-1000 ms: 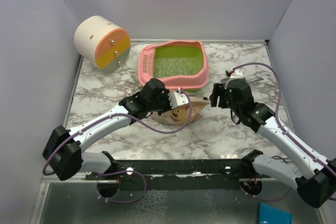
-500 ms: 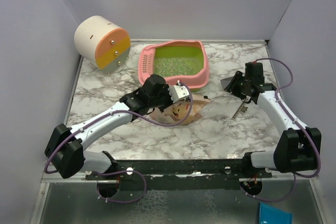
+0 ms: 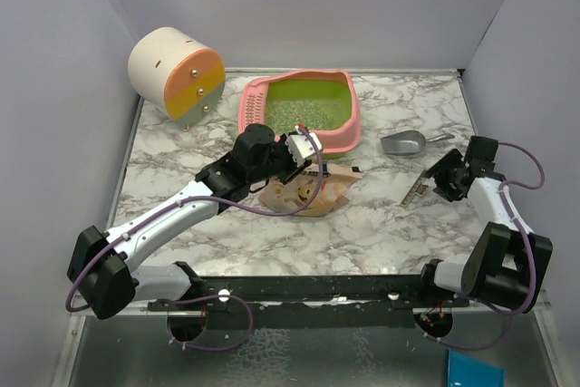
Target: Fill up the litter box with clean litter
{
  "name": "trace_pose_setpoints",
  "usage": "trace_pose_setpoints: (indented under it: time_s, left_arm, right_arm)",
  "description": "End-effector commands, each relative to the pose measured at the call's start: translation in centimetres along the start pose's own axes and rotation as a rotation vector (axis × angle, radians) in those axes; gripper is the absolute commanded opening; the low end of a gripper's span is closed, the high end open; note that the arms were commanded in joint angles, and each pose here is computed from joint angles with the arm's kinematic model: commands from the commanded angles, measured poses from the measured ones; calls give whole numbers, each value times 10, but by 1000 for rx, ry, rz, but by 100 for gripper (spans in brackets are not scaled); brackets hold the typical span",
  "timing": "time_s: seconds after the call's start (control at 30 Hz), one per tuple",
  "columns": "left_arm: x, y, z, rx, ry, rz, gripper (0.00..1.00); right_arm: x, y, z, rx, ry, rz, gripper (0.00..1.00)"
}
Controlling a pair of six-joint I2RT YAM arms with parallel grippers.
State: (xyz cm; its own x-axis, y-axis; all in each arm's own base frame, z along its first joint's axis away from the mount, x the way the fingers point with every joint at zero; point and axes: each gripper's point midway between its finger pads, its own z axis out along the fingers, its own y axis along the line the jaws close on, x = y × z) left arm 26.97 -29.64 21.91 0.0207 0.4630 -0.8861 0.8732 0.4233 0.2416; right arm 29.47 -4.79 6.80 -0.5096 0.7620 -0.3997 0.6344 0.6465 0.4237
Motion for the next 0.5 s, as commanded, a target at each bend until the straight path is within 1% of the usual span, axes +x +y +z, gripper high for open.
trace_pose_setpoints:
  time_s: [0.0, 0.07, 0.17, 0.27, 0.4, 0.47]
  left_arm:
    - [-52, 7, -10, -24, -169, -99, 36]
    - [-58, 4, -10, -2, -184, -121, 35]
    - [-57, -7, -8, 63, -185, -110, 33]
    - [-52, -14, -5, 98, -166, -114, 31]
    - [-49, -14, -2, 106, -147, -116, 29]
    - [-47, -15, -1, 107, -145, -116, 28]
  right_arm:
    - [-1, -6, 4, -7, -28, -31, 56]
    - [3, -11, 10, 2, -15, -28, 55]
    - [9, -14, 18, 0, 5, -33, 53]
    - [14, -16, 24, -7, 23, -33, 47]
    - [16, -14, 29, -29, 27, -29, 40]
    - [16, -14, 30, -30, 26, -29, 34]
